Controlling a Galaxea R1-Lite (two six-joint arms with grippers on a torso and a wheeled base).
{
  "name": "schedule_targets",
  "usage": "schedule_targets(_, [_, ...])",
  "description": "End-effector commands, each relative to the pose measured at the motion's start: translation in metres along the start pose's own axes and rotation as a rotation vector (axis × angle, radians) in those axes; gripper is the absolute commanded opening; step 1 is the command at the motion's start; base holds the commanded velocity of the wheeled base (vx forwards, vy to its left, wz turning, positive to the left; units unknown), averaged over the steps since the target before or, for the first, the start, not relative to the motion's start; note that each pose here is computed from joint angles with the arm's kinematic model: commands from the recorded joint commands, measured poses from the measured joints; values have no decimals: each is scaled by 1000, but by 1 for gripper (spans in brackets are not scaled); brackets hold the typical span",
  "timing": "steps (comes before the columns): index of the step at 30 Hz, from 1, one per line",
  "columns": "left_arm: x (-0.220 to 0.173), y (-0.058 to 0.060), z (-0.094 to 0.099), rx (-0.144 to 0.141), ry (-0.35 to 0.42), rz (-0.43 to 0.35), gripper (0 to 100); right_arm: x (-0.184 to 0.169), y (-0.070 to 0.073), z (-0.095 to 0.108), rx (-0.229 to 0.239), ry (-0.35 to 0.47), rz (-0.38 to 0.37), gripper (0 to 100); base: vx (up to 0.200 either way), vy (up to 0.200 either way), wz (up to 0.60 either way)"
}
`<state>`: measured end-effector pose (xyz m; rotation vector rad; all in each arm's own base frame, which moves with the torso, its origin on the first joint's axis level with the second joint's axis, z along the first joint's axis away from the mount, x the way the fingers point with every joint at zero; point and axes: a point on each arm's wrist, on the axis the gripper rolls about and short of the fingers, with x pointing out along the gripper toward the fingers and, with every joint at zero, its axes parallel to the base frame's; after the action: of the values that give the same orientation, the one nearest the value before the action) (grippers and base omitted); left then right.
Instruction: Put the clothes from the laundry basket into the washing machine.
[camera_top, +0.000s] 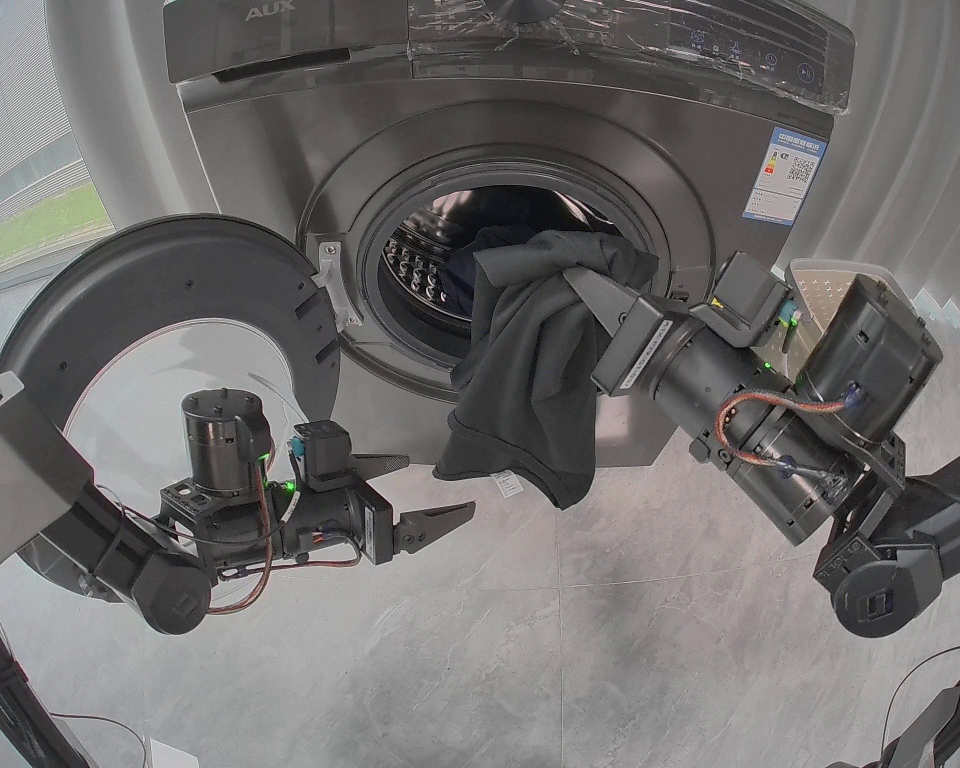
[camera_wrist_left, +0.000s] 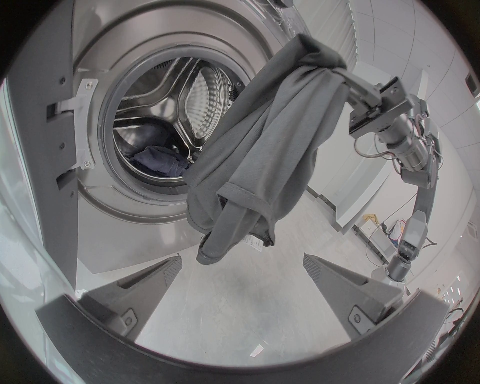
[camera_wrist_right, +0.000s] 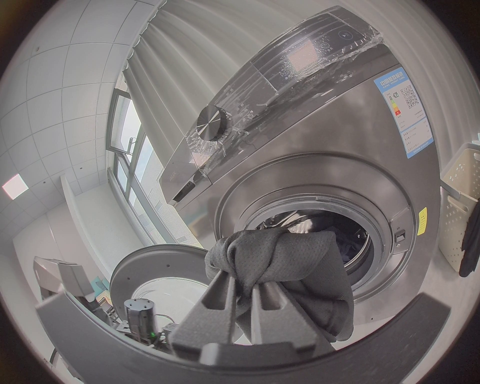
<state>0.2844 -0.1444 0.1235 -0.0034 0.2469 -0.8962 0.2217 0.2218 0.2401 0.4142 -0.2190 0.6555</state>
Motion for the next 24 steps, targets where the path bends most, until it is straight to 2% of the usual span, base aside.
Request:
schedule_targets(1, [16,8,-7,-13,14,0,100,-5,3,4,4,-3,8,0,0,0,0])
schedule_targets(10, [38,17,-7,3,-28,-1,100,-9,5,-1,6,15,15,0,0,0,0])
schedule_targets(16, [52,15,-8,8,-54,-24,100,-10,7,-2,8,19,22,0,0,0,0])
schedule_targets(20, [61,17,-12,10,-57,-24,100,-10,7,-2,7,19,22,0,0,0,0])
schedule_targets(22, [66,19,-12,13,-83,-27,100,-10,7,-2,7,19,22,0,0,0,0])
schedule_targets(24, [68,16,-11,14,-102,-35,100,-11,7,-1,6,18,21,0,0,0,0])
